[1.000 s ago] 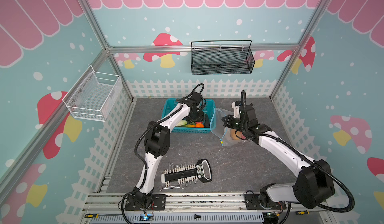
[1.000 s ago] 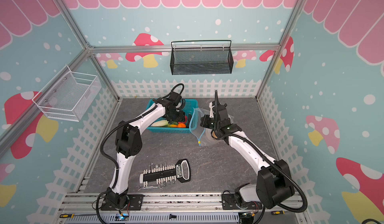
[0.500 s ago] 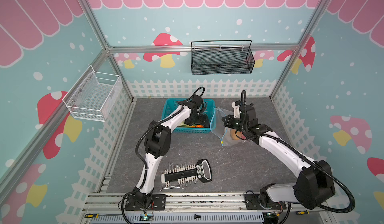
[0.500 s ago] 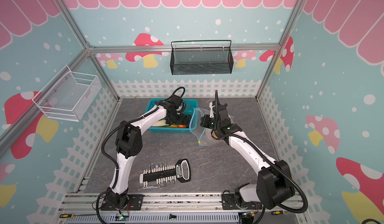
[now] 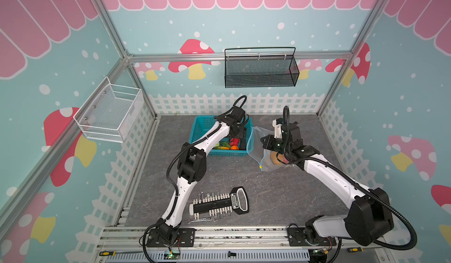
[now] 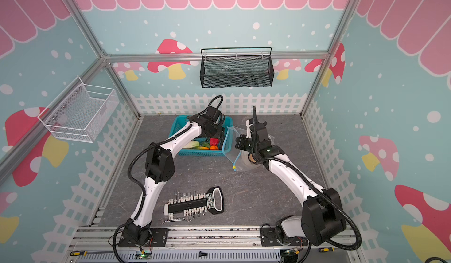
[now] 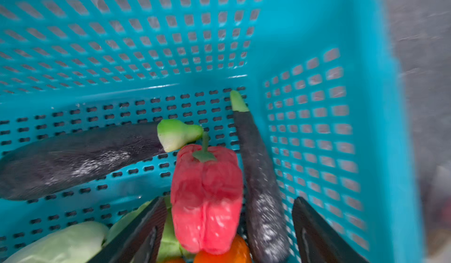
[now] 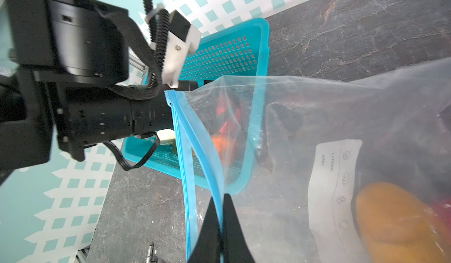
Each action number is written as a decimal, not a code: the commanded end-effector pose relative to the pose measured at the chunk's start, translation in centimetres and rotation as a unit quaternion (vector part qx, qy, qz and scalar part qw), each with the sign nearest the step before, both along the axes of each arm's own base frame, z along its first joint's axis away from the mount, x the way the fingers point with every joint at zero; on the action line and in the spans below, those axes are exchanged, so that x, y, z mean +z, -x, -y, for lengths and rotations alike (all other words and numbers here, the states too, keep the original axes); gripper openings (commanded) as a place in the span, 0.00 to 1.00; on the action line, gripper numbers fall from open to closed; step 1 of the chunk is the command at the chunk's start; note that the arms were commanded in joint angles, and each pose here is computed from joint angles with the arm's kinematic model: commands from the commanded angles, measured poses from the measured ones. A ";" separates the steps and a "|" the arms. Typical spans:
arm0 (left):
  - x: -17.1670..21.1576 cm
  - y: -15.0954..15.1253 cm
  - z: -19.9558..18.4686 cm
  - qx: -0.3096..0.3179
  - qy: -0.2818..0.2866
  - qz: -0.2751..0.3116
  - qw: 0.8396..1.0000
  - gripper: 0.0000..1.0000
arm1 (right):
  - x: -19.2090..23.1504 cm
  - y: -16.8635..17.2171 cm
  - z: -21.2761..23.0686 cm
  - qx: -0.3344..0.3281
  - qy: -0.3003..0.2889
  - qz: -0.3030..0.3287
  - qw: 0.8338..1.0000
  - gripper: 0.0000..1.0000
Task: Place the food in the zip-top bag and seal the zipper
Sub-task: 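Lower the left gripper onto the red pepper and close on it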
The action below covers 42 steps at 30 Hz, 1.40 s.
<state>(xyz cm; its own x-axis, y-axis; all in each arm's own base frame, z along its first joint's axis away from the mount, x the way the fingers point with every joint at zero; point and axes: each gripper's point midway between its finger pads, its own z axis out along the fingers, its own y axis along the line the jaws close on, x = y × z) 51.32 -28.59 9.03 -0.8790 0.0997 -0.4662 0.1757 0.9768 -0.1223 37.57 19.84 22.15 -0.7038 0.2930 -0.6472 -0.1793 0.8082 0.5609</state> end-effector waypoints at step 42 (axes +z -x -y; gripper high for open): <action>0.8 -1.0 -0.9 0.017 0.001 0.008 1.000 0.56 | 0.3 -0.6 0.1 -0.005 0.001 0.010 1.000 0.00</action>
<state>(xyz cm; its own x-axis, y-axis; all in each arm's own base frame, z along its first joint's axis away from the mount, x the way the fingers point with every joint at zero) 52.39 -27.81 6.30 -0.8906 0.0937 -0.4450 0.1490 0.9847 -0.0908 37.62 19.86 21.99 -0.7060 0.2918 -0.6453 -0.1776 0.8092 0.5601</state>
